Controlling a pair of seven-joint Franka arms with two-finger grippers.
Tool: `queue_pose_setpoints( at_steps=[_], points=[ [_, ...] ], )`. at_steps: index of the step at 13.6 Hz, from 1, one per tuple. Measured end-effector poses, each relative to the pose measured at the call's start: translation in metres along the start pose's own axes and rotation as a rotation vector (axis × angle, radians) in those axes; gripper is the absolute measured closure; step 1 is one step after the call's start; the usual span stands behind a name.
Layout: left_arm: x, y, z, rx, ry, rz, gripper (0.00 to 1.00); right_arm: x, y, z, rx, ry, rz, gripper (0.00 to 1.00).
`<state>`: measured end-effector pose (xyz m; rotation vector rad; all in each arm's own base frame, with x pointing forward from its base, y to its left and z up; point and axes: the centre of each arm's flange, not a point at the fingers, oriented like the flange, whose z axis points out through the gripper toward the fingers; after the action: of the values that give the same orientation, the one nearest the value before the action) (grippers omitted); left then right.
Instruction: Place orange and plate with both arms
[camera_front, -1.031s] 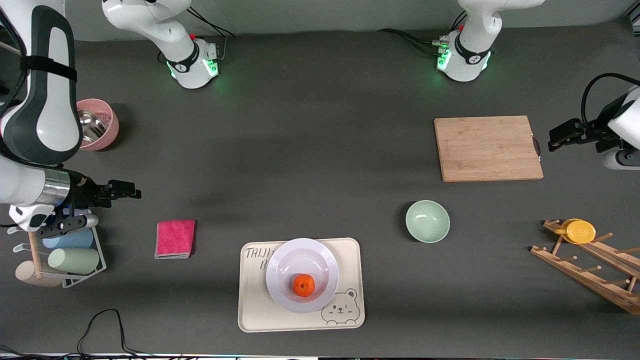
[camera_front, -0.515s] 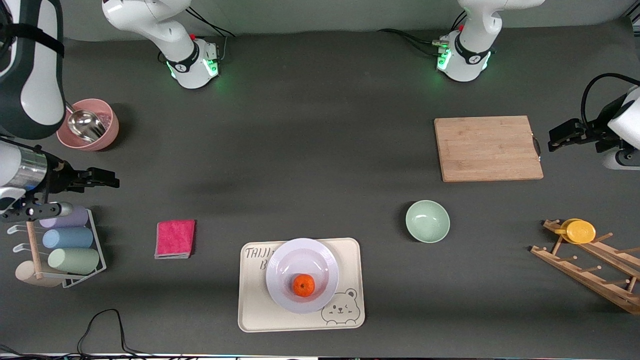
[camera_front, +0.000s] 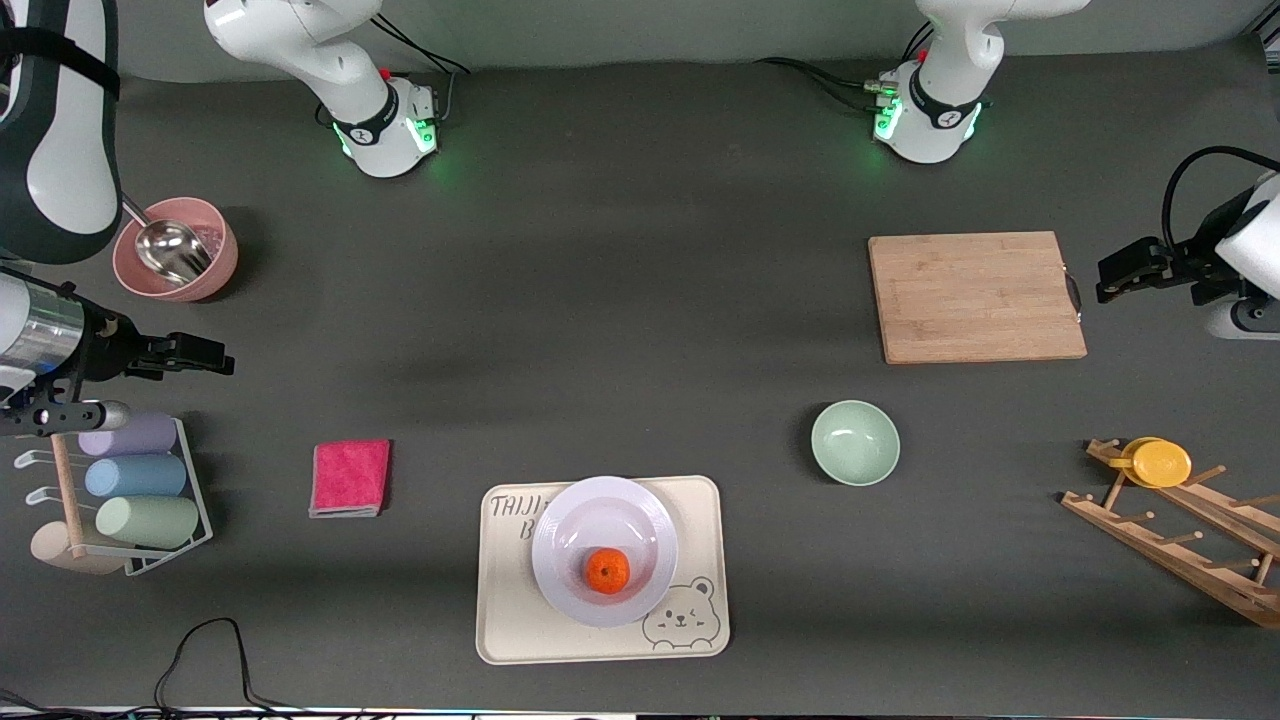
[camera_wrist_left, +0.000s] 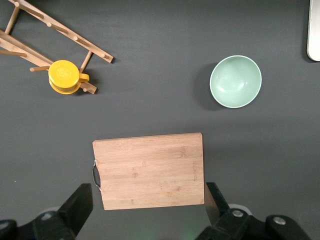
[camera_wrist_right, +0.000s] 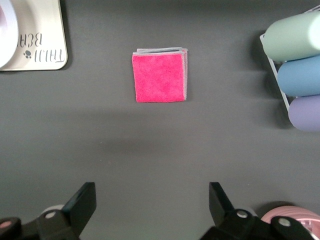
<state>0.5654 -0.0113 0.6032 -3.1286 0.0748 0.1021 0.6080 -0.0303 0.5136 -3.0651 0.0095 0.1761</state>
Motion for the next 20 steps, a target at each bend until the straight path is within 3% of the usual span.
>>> queue_pose_setpoints(
  at_steps=[9,14,20],
  points=[
    [0.0,0.0,0.0,0.0,0.0,0.0,0.0,-0.026,-0.035,-0.013,0.072,0.007,-0.052,0.0],
    [0.0,0.0,0.0,0.0,0.0,0.0,0.0,-0.068,-0.073,-0.008,0.053,0.044,-0.081,0.0],
    [0.0,0.0,0.0,0.0,0.0,0.0,0.0,-0.073,-0.066,-0.017,0.023,0.055,-0.081,0.0]
  ],
)
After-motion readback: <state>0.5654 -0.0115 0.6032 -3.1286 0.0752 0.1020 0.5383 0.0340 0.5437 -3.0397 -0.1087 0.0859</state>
